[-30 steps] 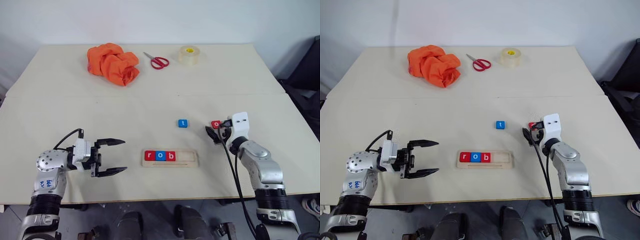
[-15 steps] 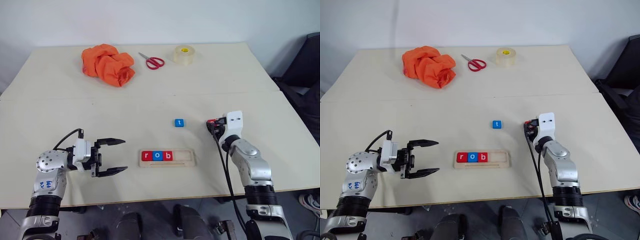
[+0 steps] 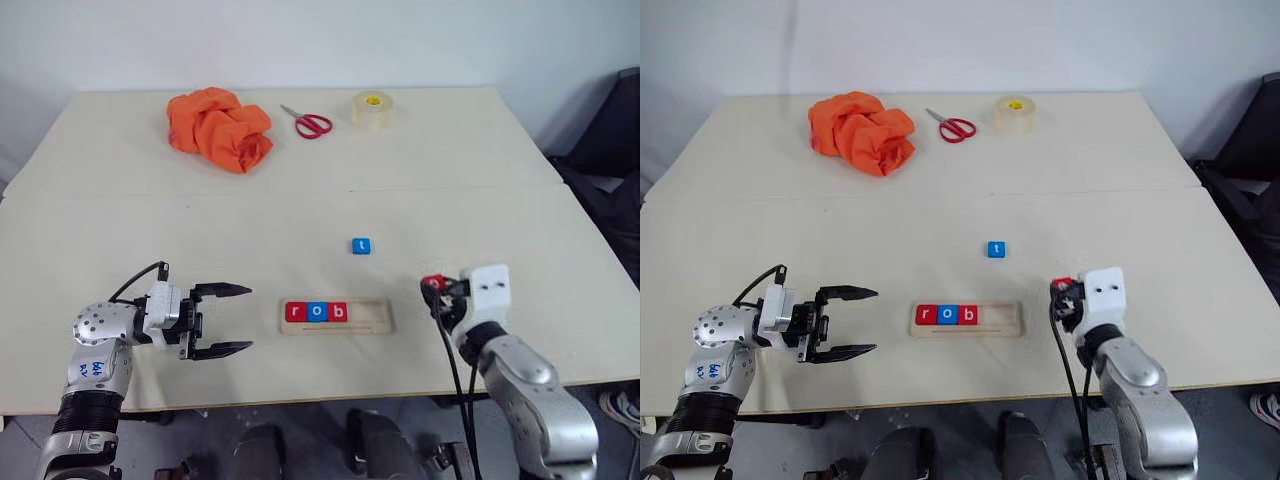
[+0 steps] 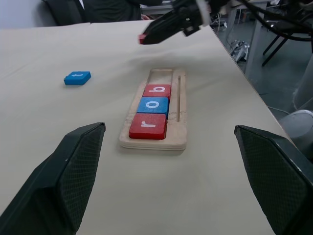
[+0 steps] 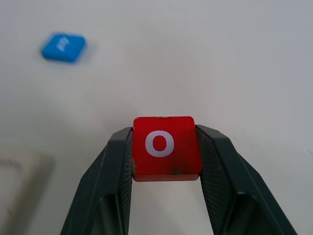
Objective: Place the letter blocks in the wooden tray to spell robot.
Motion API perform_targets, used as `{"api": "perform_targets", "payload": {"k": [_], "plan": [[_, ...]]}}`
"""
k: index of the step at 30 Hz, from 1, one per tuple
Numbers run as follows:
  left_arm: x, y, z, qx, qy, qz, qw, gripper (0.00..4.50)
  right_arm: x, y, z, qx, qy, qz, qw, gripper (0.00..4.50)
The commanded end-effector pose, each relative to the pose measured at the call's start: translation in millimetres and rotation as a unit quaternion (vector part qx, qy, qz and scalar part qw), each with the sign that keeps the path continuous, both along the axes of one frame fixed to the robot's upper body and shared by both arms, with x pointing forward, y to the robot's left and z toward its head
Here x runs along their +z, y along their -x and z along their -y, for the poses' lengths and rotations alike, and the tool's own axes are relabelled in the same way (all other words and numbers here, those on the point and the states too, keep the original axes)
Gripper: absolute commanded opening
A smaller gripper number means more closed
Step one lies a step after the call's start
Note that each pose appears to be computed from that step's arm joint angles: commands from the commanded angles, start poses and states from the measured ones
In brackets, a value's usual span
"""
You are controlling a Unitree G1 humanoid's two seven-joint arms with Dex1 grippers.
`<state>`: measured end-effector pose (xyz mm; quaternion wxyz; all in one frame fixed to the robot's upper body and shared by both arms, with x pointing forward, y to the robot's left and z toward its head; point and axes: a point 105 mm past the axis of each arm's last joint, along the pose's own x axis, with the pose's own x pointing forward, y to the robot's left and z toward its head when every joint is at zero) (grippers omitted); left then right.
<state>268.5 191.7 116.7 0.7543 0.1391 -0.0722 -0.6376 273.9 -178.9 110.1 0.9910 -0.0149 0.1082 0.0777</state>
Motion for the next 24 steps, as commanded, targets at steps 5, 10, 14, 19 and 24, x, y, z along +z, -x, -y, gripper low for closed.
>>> {"api": "perform_targets", "payload": {"k": [5, 10, 14, 19, 24], "plan": [[6.3, -3.1, -0.2, -0.016, 0.002, 0.011, 1.0, 4.5, 3.6, 4.6, -8.5, 0.012, -0.029, -0.003, 0.999, 2.46], [7.4, -4.5, 0.6, -0.016, 0.002, 0.013, 1.0, 4.5, 11.7, 4.7, -9.2, 0.039, -0.015, 0.012, 0.999, 4.3], [6.8, -4.2, 0.9, -0.014, 0.004, 0.015, 1.0, 4.5, 24.0, 7.5, -15.2, 0.125, 0.03, 0.02, 0.992, 4.47], [5.5, -3.5, 3.9, -0.012, 0.011, 0.018, 1.0, 4.5, 29.9, 9.5, -15.5, 0.255, 0.123, 0.003, 0.959, 4.47], [2.5, -1.0, 7.3, -0.011, 0.016, 0.019, 1.0, 4.5, 27.5, 1.6, 0.6, 0.352, 0.202, -0.042, 0.913, 4.47]]}}
